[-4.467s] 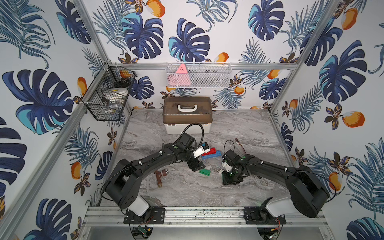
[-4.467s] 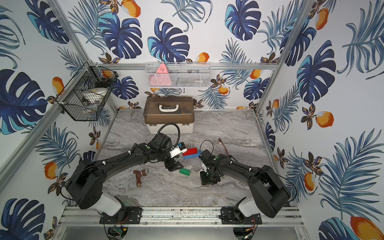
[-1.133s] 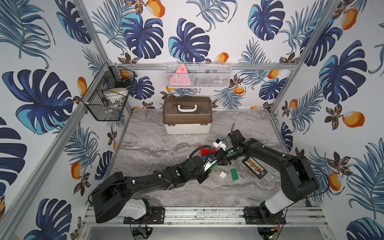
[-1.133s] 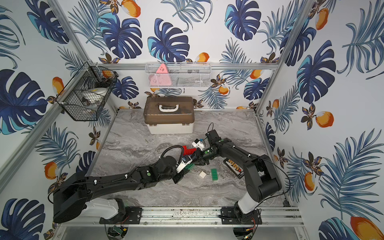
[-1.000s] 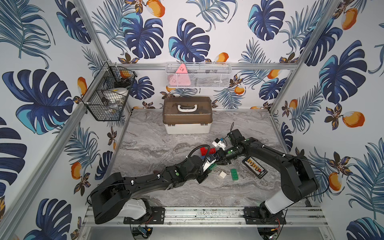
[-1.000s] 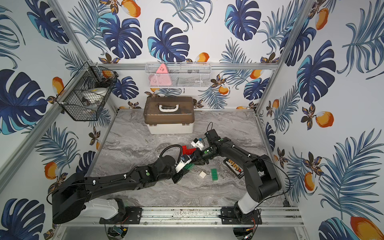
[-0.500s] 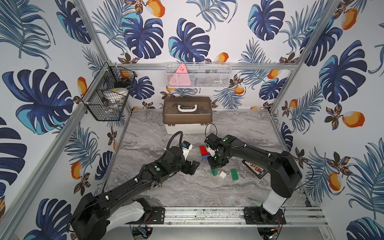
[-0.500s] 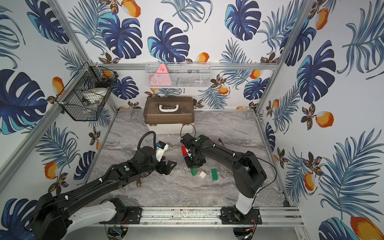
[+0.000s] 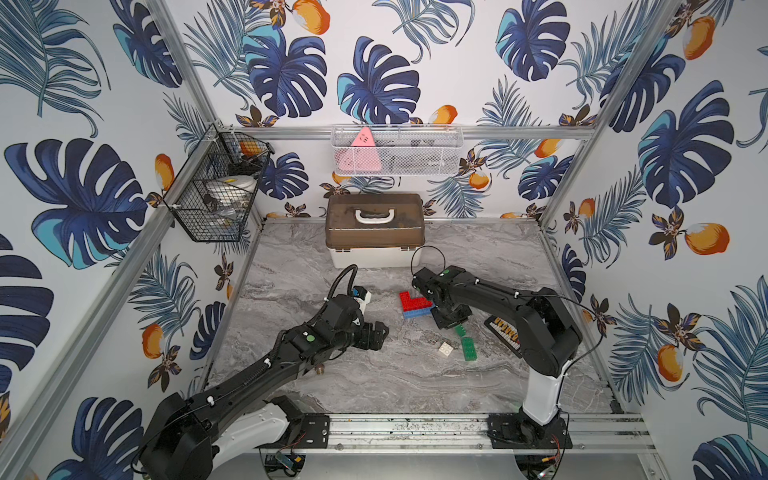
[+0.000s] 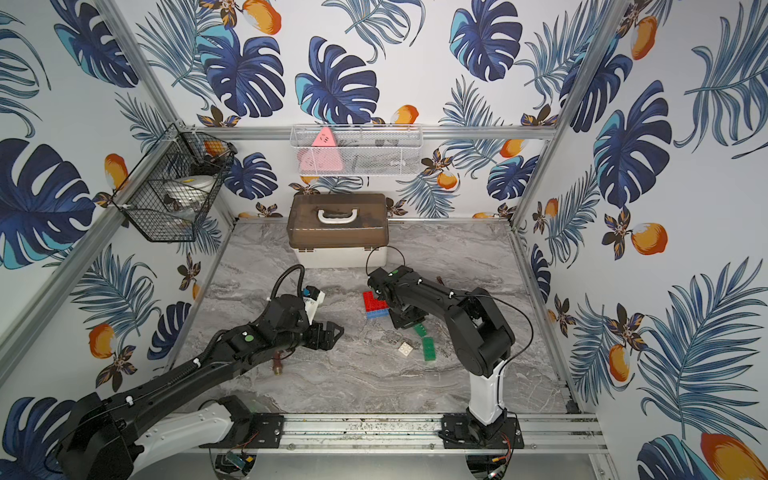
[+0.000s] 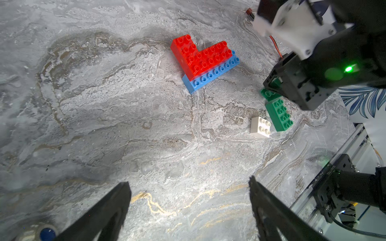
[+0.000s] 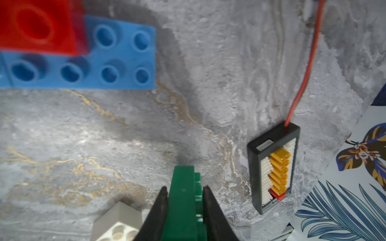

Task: Assemble a small pinwheel with lego
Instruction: Pick up the distractor, then pick up the lego brick from the center of the board.

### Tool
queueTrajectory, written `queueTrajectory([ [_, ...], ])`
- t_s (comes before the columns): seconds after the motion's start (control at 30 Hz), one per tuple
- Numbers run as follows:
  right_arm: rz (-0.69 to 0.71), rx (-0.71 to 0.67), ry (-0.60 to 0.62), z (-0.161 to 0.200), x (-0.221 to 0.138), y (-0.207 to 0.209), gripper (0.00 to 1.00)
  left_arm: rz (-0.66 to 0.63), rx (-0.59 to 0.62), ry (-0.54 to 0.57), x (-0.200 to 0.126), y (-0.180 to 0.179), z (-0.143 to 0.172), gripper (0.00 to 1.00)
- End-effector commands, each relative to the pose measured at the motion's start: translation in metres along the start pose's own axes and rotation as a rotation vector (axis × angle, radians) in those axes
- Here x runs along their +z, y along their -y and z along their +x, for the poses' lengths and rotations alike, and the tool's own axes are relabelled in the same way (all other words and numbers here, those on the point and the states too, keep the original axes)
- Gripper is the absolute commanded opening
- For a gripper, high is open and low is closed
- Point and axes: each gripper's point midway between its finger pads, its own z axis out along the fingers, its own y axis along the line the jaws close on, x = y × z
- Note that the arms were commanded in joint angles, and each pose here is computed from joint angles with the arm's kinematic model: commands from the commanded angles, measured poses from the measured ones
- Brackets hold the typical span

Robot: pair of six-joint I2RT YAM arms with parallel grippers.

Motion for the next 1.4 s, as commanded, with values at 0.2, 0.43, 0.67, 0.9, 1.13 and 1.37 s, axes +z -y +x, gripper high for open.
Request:
queueTrajectory([
  [0.2, -0.058, 0.069, 0.036, 0.006, -0.005, -0.026, 0.36, 0.022, -0.012, 0.002, -0.002, 0.000, 0.007, 0.98],
  [0.43, -0.157, 0.118, 0.049, 0.003, -0.014, -0.039, 0.59, 0.027, -0.014, 0.020, -0.001, 0.001, 0.004, 0.99],
  [0.67, -0.410, 0.187, 0.140, -0.003, -0.061, -0.040, 0.68, 0.176, 0.263, 0.033, 0.007, 0.034, -0.011, 0.97],
  [0.9, -0.788, 0.412, 0.163, 0.005, -0.048, 0.013, 0.68, 0.140, 0.826, 0.075, 0.060, 0.083, -0.019, 0.91],
  [1.13, -0.924, 0.544, 0.213, 0.009, -0.042, 0.038, 0.64, 0.140, 1.010, 0.099, 0.135, 0.130, 0.003, 0.76],
  [1.37, -0.977, 0.583, 0.216, 0.018, -0.036, 0.045, 0.61, 0.137, 1.047, 0.074, 0.161, 0.132, 0.011, 0.65],
])
